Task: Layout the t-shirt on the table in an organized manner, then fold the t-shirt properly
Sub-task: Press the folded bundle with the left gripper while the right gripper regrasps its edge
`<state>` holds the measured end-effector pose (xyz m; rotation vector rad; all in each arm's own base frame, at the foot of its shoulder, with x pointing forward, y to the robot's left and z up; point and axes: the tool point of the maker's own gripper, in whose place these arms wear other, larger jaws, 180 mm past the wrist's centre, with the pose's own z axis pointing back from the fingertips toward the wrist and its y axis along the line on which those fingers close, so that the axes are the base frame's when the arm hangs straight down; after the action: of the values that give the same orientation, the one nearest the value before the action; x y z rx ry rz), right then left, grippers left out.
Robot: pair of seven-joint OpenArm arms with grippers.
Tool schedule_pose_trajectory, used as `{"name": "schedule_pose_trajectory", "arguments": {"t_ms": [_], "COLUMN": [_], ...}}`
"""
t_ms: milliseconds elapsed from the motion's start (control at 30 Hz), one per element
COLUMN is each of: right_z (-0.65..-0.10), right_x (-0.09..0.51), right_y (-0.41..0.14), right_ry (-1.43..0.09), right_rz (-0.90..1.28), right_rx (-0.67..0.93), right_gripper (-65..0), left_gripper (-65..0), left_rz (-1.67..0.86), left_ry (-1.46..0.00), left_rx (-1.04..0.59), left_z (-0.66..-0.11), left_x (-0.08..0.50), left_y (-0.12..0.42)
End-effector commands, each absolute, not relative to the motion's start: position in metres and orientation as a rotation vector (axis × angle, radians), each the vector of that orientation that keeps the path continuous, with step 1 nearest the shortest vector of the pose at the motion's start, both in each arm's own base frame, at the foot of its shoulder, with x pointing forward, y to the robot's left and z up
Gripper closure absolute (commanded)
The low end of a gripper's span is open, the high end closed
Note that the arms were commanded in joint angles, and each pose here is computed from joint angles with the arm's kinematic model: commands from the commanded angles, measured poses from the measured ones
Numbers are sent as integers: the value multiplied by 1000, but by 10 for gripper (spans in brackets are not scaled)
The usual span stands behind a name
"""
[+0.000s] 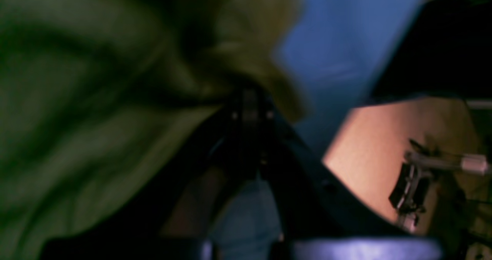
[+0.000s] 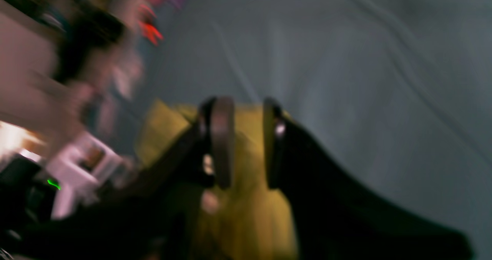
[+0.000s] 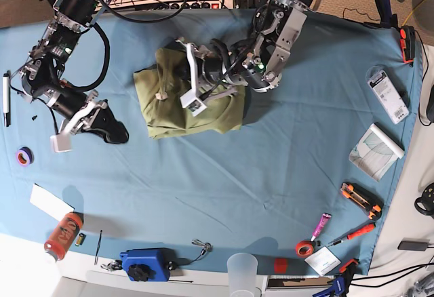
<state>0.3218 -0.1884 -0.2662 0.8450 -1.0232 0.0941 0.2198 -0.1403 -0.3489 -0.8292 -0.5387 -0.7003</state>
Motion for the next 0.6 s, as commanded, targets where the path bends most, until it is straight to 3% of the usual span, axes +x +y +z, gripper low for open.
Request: {"name": "schedule_pose_trajectory", "arguments": {"t_ms": [0,167,267,567], "right_z": [-236,-229,-235,-266], "right_x": [328,327,326,303], "right_y": [-187,-174,-155,-66], "right_ry": [-1119,-1127,-1079,-832], "right_rz": [117,143,188,415], "right_rx": [903,969,1000,1103], "right_gripper": [-105,-105,-105,-105], "left_gripper": [0,0,0,0], "left_rz": [-718,-786,-798,-612], "left_ry": [-645,-815,-875,-808], "left_rx": [-887,-843,-750,-384], "left_z": [-312,-257,-250,-297], "left_x": [232,236,243,272], "left_y": [-152,-143,-131,-64]}}
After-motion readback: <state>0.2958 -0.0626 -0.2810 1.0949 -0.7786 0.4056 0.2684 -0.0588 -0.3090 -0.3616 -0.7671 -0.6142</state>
